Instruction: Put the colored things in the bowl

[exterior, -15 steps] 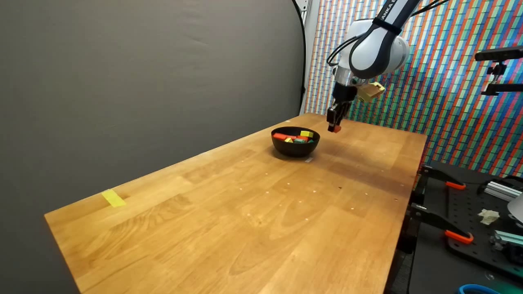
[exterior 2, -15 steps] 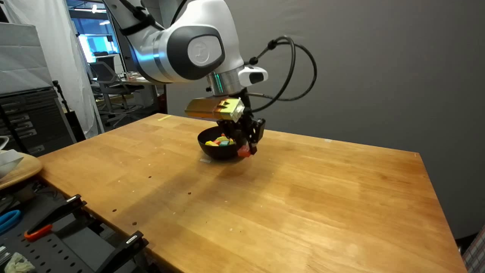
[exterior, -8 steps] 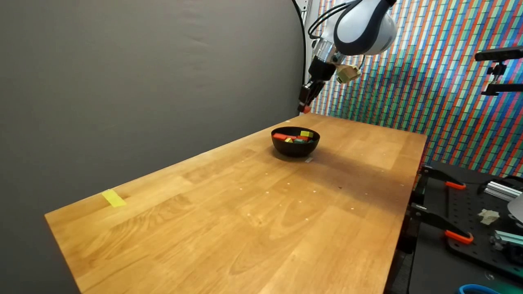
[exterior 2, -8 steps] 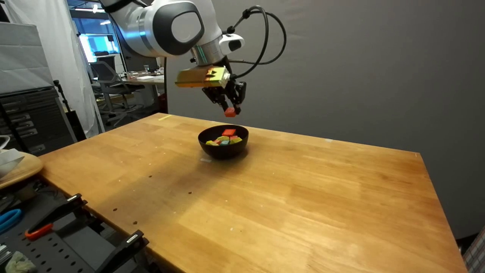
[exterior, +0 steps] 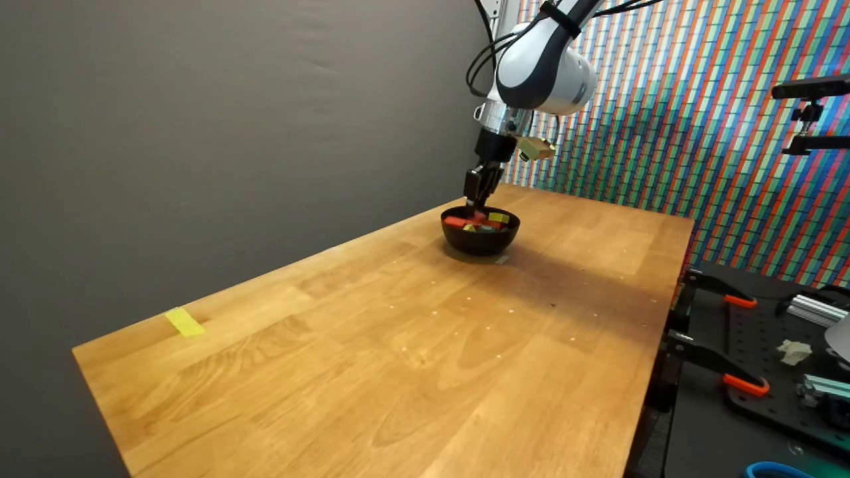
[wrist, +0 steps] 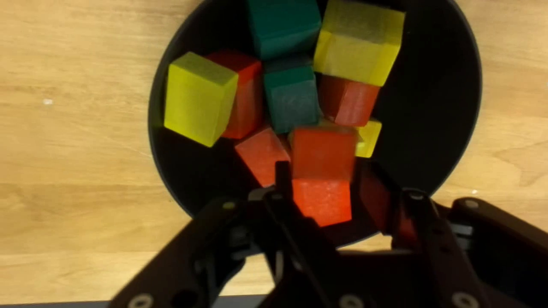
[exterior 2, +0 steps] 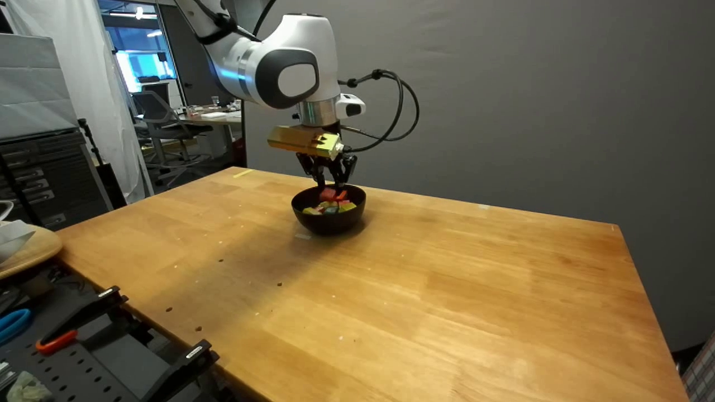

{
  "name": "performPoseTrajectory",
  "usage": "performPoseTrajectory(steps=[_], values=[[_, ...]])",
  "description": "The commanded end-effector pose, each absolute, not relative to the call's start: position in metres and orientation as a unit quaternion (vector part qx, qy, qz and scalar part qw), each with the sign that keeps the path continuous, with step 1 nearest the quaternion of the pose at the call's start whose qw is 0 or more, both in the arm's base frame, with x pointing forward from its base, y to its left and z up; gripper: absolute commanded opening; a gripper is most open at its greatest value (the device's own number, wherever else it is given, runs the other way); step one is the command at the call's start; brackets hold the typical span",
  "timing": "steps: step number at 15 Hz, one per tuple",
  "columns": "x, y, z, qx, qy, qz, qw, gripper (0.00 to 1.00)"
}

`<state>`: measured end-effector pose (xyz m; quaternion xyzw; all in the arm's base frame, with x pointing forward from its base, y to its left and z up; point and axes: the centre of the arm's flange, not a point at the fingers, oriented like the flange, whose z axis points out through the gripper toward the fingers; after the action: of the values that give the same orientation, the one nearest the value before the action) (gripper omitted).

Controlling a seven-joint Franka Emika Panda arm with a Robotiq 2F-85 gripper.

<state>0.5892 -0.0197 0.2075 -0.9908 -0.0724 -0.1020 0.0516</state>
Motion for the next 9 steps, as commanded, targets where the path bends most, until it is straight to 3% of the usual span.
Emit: performPoseTrajectory(steps=[1,4,9], values=[[0.605,-0.031,0.222,-0.991,-0.077,-0.099,0.051,0.78],[0.587,-0.026,0.258,-0.989,-0.105,-0.088,0.061,0.99],[0.533,-0.016,0.337,-0.976,-0.180,-0.094,0.080,1.00]])
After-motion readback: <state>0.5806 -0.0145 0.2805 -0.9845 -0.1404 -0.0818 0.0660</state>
